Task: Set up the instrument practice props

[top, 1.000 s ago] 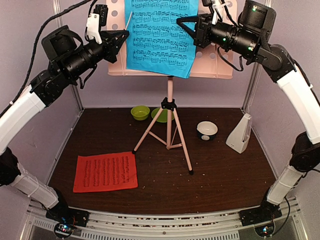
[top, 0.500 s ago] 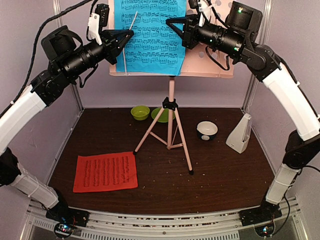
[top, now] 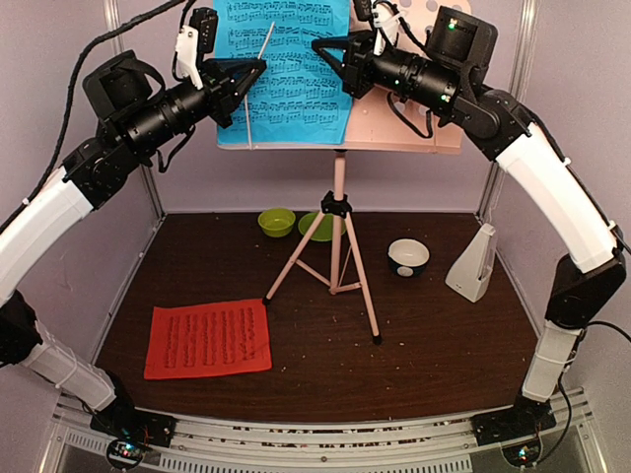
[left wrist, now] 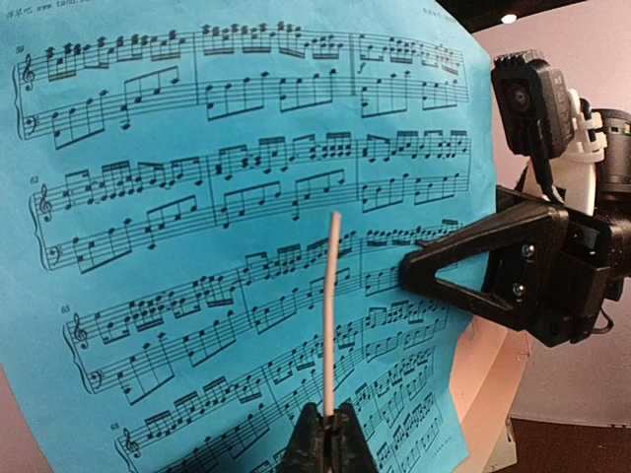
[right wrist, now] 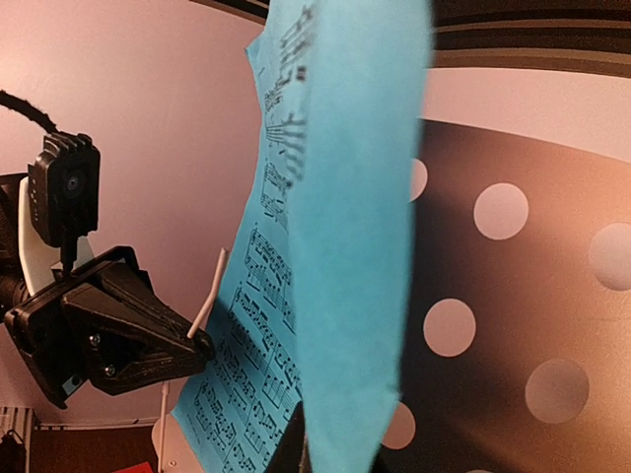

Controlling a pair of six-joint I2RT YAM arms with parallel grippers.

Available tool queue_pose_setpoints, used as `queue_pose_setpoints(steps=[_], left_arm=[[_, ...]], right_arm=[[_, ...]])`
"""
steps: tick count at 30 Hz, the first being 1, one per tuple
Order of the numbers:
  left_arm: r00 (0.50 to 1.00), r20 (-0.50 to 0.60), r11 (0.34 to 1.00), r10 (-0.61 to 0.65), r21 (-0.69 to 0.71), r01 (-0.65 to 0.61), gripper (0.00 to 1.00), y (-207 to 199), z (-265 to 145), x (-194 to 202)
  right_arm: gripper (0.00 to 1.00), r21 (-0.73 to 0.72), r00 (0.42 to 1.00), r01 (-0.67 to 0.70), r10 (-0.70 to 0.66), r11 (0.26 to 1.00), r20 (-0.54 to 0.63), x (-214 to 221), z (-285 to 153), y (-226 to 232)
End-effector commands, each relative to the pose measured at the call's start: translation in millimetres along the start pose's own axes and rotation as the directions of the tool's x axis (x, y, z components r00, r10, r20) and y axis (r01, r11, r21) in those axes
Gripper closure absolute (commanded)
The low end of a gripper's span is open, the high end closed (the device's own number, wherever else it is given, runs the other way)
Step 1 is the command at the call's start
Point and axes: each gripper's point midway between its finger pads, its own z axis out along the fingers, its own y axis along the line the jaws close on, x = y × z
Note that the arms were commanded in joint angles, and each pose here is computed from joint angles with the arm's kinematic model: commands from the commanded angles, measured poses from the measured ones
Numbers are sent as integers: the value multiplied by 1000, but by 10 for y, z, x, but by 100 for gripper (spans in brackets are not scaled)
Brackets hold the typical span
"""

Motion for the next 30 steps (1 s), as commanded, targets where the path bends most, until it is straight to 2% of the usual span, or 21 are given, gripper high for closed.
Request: queue_pose_setpoints(steps=[1,9,13,19,25,30], left_arm=[[996,86,999,26,22,-28,100,-23,15,-204],[996,85,1000,21,19,-23,100,-15,42,-194],[997,79,1000,19,18,-21,100,-13,57,-173],[997,68,1000,22,9,-22,100,3,63,-156],[998,55,1000,20,-6,-20,100,29,71,-127],[999,51,1000,18,-8,-17,100,34,78,-120]], right_arm=[[88,25,998,19,-21,1000,66,-207,-31,-77],[66,57,996,15,-20,998,89,-263,-31,-133],[52,91,996,7,-15,996,92,-273,-36,-188],[37,152,997,-5,-6,988,72,-230,-126,-281],[28,183,998,4,-16,983,63,-280,-223,-337],[27,213,998,21,-32,977,45,-259,-330,-372]])
